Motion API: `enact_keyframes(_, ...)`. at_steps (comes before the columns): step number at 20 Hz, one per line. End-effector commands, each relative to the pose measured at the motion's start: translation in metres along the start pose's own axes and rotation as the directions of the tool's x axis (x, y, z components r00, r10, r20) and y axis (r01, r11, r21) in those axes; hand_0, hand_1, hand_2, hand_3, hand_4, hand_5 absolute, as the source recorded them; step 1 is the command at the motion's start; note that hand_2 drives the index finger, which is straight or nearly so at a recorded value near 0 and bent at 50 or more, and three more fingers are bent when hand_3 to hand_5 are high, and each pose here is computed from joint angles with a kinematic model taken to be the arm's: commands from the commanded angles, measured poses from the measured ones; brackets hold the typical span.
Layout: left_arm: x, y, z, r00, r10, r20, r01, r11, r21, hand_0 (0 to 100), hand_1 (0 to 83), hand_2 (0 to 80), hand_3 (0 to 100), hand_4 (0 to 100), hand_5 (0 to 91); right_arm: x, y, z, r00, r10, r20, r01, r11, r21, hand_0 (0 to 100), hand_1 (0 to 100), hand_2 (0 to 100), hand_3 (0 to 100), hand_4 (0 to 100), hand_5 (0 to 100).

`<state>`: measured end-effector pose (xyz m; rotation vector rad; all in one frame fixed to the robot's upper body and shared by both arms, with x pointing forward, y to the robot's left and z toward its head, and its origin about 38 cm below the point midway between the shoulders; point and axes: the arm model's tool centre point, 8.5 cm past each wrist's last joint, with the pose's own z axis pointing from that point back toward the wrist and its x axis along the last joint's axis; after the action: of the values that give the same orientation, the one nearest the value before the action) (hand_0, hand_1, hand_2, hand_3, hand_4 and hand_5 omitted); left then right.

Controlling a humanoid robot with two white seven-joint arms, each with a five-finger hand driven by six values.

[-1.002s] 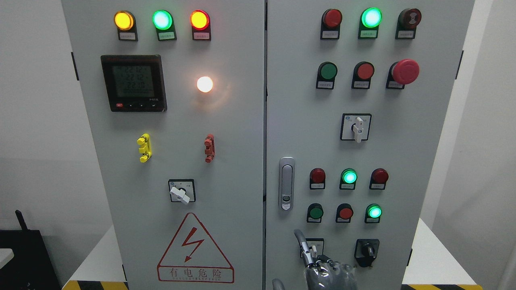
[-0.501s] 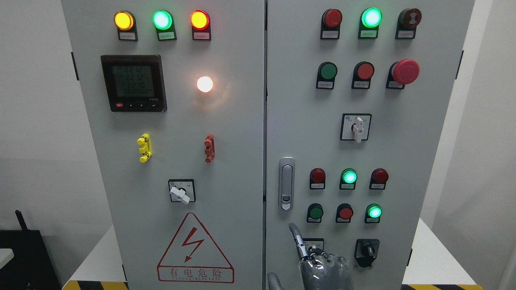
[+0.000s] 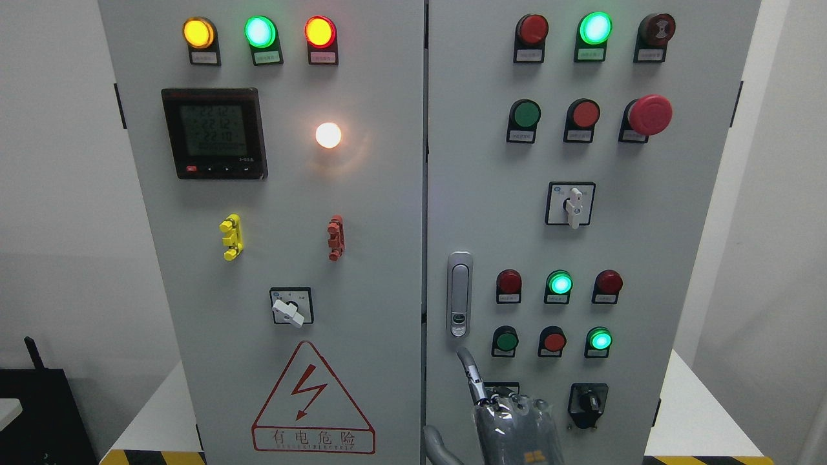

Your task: Release door handle

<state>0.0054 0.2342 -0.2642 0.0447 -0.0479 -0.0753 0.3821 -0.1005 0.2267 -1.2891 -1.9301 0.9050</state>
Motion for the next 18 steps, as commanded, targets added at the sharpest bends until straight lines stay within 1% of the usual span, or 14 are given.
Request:
enact_keyframes(1, -0.001, 0.000, 0.000, 1.000, 0.001, -0.005, -0.001, 1.000, 0.000, 12, 38.9, 0.0, 0, 0, 0.0, 0.001, 0.007, -0.005, 1.000, -0.006, -0.006, 0.006, 1.000, 0.025, 27, 26, 0, 98, 90, 100)
enact_keyframes(18, -0.001, 0.000, 0.000, 1.000, 0.001, -0.005, -0.001, 1.000, 0.000, 12, 38.9, 0.0, 0, 0, 0.0, -0.001, 0.006, -0.019, 1.000, 0.006, -0.004, -0.006, 1.000, 0.014, 27, 25, 0, 97, 90, 100)
